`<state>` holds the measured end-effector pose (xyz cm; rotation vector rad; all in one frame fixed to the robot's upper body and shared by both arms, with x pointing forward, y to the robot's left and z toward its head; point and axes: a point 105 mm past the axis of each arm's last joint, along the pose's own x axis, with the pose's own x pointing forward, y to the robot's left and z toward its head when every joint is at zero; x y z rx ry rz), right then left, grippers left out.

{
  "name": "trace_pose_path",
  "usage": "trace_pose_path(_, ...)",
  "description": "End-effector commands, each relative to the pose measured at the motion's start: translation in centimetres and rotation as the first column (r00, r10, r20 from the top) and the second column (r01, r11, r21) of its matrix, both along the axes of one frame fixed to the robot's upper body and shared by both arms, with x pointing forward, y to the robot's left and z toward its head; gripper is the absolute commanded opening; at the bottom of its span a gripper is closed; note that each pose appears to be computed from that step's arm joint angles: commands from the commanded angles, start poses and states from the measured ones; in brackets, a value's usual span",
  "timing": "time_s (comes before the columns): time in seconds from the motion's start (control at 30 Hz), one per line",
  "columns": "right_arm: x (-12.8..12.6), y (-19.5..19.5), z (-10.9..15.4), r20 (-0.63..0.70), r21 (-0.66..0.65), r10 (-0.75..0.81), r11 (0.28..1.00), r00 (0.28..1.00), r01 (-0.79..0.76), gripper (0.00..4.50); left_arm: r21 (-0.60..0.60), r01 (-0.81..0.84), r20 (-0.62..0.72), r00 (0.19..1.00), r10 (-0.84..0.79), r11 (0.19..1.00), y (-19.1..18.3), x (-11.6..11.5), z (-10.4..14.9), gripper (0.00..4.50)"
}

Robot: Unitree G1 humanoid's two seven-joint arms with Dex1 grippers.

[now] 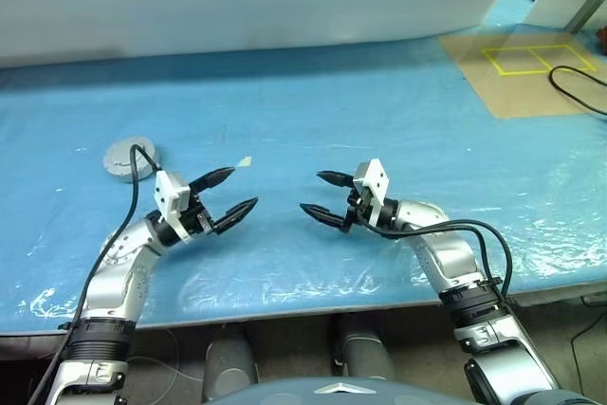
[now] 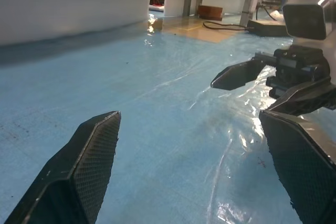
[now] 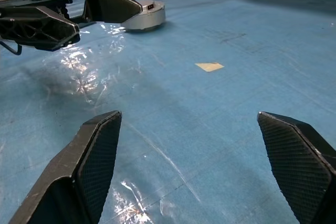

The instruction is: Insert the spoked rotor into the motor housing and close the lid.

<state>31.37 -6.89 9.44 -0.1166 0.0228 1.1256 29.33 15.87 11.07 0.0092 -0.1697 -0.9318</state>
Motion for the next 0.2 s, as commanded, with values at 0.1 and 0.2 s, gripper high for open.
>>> trace_pose_path(0.1,0.23,0.36,1.87,0.055,0.053,0.018,0.998,0.998,-0.021,4.35,0.017,0.002,0.067,0.998,-0.003,1.0,-0.32,-0.43,1.3,4.49)
trace_pose_path(0.2,0.4,0.41,2.14,0.065,0.054,0.02,0.998,0.998,-0.024,4.35,0.022,-0.005,0.07,0.998,0.004,1.0,-0.28,-0.5,1.35,4.49)
